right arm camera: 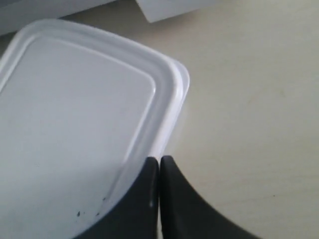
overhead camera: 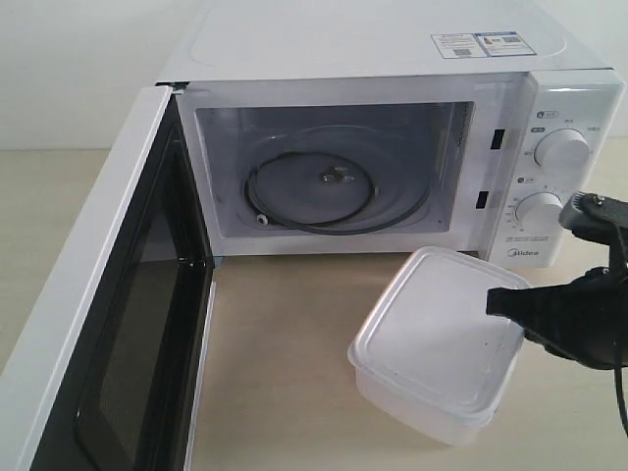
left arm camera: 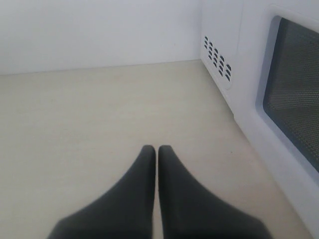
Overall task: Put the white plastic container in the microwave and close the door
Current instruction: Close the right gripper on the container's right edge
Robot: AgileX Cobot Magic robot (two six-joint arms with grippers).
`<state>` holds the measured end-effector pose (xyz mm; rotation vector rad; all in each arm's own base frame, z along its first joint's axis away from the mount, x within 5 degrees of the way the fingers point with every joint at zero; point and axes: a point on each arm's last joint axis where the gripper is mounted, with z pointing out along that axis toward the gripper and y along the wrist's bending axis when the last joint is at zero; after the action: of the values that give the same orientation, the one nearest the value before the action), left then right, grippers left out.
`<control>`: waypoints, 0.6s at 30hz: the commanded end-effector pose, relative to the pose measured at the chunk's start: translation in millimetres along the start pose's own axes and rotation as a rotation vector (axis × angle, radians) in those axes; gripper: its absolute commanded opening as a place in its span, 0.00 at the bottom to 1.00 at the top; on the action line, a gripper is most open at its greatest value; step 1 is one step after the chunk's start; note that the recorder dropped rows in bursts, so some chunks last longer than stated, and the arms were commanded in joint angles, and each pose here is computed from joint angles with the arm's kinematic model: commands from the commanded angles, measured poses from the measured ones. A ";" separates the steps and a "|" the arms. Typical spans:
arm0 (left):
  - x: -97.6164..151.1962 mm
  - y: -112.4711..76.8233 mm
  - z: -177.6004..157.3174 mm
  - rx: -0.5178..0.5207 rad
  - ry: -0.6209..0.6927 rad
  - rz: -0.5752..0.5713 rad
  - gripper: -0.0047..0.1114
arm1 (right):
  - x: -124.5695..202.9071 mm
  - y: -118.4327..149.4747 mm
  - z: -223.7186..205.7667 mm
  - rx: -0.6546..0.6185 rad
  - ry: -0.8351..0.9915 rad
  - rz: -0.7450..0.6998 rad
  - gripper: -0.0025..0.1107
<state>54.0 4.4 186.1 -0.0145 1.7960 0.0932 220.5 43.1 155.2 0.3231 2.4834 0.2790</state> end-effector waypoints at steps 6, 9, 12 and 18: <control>1.2 -0.1 0.2 -0.001 0.002 -0.006 0.07 | -2.5 22.3 -51.9 -0.136 0.204 -0.058 0.02; 1.2 -0.1 0.2 -0.001 0.002 -0.006 0.07 | 4.4 31.6 -51.3 -0.241 0.288 -0.054 0.02; 1.2 -0.1 0.2 -0.001 0.002 -0.006 0.07 | 8.2 45.1 -56.0 -0.408 0.326 -0.079 0.02; 1.2 -0.1 0.2 -0.001 0.002 -0.006 0.07 | 4.4 23.8 -55.4 -0.414 0.333 -0.041 0.02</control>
<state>54.0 4.4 186.1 -0.0145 1.7960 0.0932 188.8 70.6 206.4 0.0483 2.6604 0.8756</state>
